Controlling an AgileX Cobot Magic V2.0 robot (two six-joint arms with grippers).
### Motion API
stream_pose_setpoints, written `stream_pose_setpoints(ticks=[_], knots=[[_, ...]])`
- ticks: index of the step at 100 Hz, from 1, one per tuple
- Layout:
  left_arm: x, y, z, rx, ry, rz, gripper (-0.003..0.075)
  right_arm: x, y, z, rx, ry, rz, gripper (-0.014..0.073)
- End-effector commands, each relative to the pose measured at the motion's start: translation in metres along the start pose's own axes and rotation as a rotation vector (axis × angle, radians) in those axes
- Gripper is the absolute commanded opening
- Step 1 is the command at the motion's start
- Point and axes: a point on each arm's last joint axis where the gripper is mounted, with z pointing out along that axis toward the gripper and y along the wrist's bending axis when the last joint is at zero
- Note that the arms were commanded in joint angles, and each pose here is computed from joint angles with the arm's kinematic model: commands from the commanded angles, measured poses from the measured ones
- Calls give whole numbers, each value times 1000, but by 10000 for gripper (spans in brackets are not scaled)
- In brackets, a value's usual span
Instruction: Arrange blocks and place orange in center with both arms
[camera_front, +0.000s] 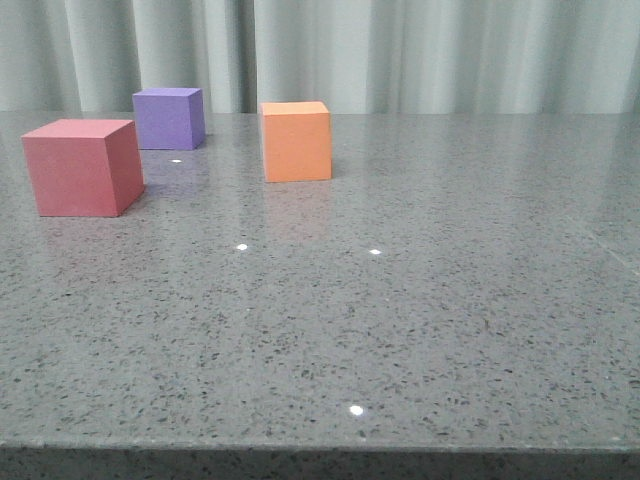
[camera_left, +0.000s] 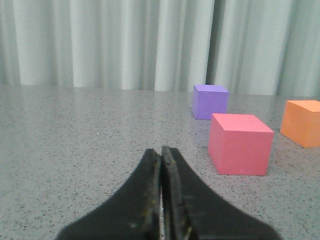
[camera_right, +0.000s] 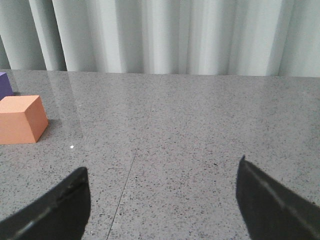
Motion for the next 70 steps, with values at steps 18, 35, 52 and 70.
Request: stream_pose_setpoints(ticks=[18, 35, 52, 70], knots=[[5, 0, -2, 13, -80, -9, -20, -11, 1, 1, -12, -69, -26, 260], [5, 0, -2, 14, -82, 14, -20, -11, 2, 1, -13, -71, -26, -59], [5, 0, -2, 14, -82, 14, -20, -11, 2, 1, -13, -71, -26, -69], [5, 0, -2, 14, -82, 14, -20, -11, 2, 1, -13, -71, -26, -69]])
